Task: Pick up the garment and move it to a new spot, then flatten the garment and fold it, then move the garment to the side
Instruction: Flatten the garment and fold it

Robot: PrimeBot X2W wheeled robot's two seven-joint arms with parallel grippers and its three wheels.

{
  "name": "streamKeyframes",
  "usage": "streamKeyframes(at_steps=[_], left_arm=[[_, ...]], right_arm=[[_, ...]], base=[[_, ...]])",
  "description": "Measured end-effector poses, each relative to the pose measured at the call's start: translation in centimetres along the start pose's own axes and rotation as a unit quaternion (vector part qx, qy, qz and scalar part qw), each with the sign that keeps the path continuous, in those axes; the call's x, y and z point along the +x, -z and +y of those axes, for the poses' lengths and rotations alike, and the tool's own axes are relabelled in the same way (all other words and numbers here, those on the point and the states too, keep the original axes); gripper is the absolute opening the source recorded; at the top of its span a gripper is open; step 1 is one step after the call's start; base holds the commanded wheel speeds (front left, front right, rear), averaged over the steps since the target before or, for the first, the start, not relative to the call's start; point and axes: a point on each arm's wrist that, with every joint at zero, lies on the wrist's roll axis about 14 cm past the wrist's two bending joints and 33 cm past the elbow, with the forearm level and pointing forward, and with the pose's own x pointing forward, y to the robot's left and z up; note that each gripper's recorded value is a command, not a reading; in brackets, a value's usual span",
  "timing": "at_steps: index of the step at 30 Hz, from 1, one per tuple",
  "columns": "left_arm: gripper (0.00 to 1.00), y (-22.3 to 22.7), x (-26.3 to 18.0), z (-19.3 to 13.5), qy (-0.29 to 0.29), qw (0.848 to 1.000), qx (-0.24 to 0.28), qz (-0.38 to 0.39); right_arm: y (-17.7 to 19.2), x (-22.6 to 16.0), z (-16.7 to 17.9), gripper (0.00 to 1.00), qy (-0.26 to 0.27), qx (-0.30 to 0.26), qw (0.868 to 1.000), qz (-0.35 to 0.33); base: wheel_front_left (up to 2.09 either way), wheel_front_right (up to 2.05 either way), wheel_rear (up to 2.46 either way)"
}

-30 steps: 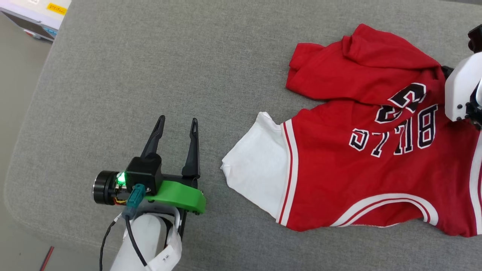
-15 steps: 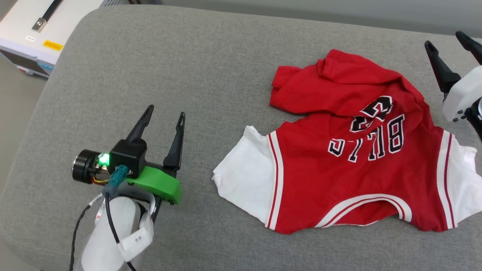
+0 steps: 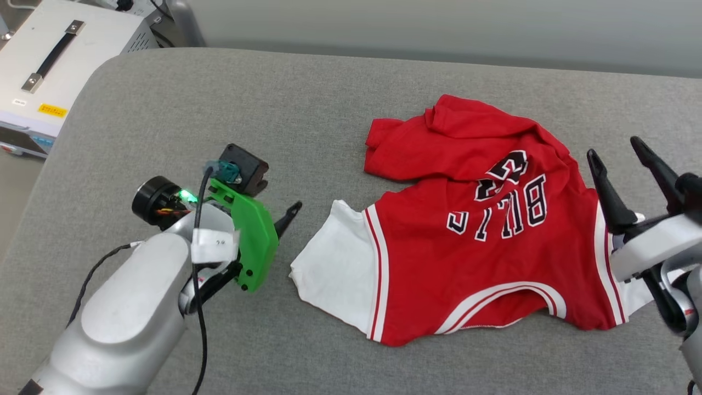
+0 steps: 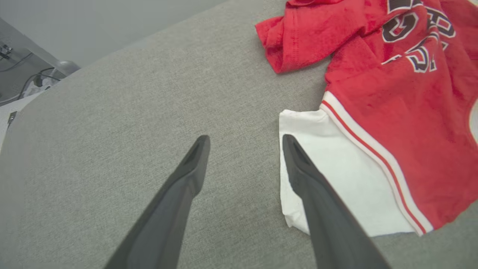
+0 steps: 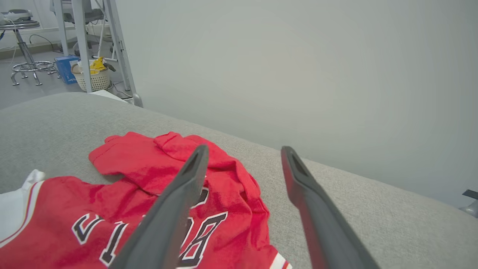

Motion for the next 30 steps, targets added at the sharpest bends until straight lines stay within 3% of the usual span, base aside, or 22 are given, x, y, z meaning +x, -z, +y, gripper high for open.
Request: streamKeyframes(at_steps=[6, 14, 18, 26, 27, 28, 30], left_arm=[[1.00, 3.6, -0.4, -2.4, 0.064, 0.988, 0.004, 0.143], [1.00, 8.2, 0.0, -4.4, 0.107, 0.963, 0.026, 0.248], [1.00, 10.7, 0.7, -4.7, 0.111, 0.953, 0.021, 0.282], [1.00, 11.9, 2.6, -4.9, 0.117, 0.948, 0.025, 0.296], [0.38, 11.8, 2.8, -4.9, 0.119, 0.949, 0.031, 0.290], [0.04, 11.6, 2.9, -4.9, 0.120, 0.952, 0.034, 0.280], [0.00, 10.5, 3.2, -4.7, 0.116, 0.963, 0.022, 0.242]], right_arm=[[0.2, -2.0, 0.6, 1.00, 0.017, 0.010, 1.000, 0.008], [0.1, -2.7, 0.8, 1.00, 0.028, 0.010, 0.999, 0.013], [0.7, -2.6, 0.7, 1.00, 0.030, 0.013, 0.999, 0.021], [1.9, -3.0, 0.5, 1.00, 0.037, 0.019, 0.998, 0.037], [1.9, -3.0, 0.5, 1.00, 0.038, 0.018, 0.998, 0.037], [1.9, -3.1, 0.5, 1.00, 0.038, 0.018, 0.998, 0.038], [1.4, -3.2, 0.3, 1.00, 0.041, 0.016, 0.998, 0.033]], base=[[0.00, 0.00, 0.00], [0.00, 0.00, 0.00], [0.00, 0.00, 0.00], [0.00, 0.00, 0.00], [0.00, 0.00, 0.00], [0.00, 0.00, 0.00], [0.00, 0.00, 0.00]])
